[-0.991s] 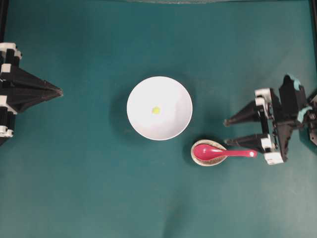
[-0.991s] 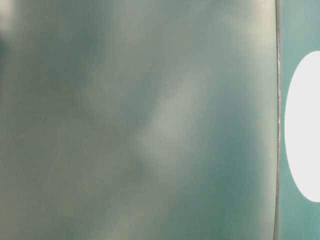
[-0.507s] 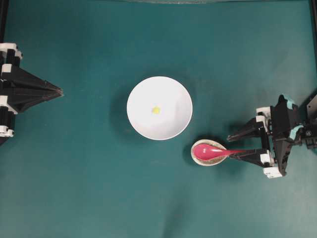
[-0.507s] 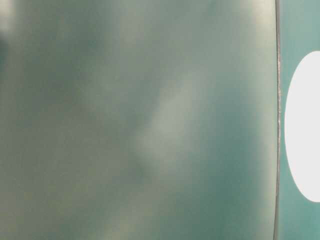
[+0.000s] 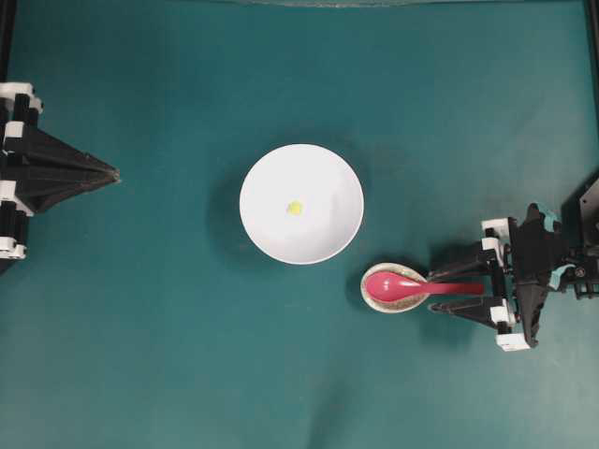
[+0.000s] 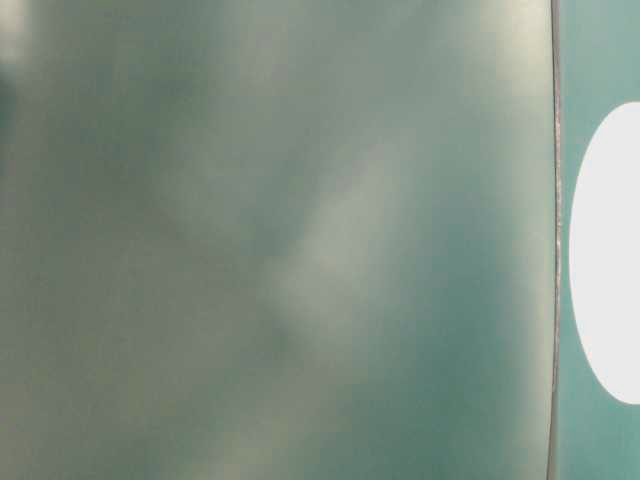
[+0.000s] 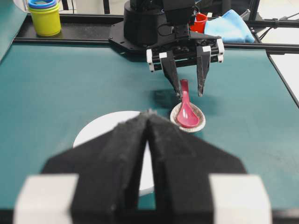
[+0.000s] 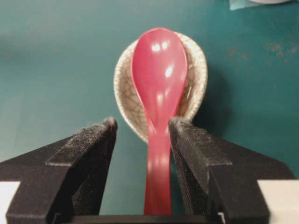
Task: Scoop the yellow hexagonal prism block from the bowl with a spoon using the right arm.
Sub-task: 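Move the right gripper to the red spoon handle and close on it, then hold the red spoon handle firmly in the right gripper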
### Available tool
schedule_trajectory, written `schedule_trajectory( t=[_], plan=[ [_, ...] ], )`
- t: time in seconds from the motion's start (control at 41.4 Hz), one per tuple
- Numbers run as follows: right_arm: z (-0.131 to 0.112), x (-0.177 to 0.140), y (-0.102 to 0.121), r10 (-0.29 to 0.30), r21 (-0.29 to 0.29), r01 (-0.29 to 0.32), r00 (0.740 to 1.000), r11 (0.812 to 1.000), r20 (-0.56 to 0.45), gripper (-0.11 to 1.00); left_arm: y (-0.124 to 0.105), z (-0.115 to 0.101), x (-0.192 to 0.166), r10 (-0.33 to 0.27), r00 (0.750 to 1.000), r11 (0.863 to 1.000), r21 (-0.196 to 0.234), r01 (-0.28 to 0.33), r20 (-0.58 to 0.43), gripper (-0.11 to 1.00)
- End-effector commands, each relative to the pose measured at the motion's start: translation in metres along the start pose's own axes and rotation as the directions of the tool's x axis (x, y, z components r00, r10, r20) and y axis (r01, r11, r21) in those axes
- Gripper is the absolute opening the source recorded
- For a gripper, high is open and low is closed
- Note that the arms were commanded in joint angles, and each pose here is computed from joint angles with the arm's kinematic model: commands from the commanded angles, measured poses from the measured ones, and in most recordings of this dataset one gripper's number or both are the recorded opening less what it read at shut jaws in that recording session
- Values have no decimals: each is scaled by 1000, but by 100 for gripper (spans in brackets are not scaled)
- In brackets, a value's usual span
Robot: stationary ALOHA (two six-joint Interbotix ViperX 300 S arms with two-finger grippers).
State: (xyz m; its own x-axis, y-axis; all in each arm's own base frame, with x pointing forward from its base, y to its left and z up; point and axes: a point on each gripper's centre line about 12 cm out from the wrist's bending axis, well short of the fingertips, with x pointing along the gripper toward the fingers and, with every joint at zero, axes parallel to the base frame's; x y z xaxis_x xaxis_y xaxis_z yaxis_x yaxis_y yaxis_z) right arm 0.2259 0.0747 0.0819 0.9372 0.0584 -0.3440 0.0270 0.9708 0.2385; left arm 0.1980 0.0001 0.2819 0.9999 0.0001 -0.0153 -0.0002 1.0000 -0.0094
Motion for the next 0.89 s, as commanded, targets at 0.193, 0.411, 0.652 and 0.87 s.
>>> schedule_trajectory(
  t=[0.193, 0.411, 0.652, 0.87],
  plan=[
    [-5, 0, -4, -24, -8, 24, 1000, 1000, -3, 54, 0, 8, 3, 1, 1000, 1000, 0, -1, 17, 5],
    [-9, -1, -7, -34, -28, 34, 999, 999, -14, 54, 0, 7, 3, 1, 1000, 1000, 0, -1, 15, 5],
    [-8, -2, -6, -26, -51, 26, 1000, 998, -4, 48, 0, 7, 3, 1, 1000, 1000, 1, -1, 9, 5],
    [-9, -2, -4, -17, -66, 17, 1000, 998, -5, 44, 0, 7, 3, 1, 1000, 1000, 0, -1, 11, 5]
  ],
)
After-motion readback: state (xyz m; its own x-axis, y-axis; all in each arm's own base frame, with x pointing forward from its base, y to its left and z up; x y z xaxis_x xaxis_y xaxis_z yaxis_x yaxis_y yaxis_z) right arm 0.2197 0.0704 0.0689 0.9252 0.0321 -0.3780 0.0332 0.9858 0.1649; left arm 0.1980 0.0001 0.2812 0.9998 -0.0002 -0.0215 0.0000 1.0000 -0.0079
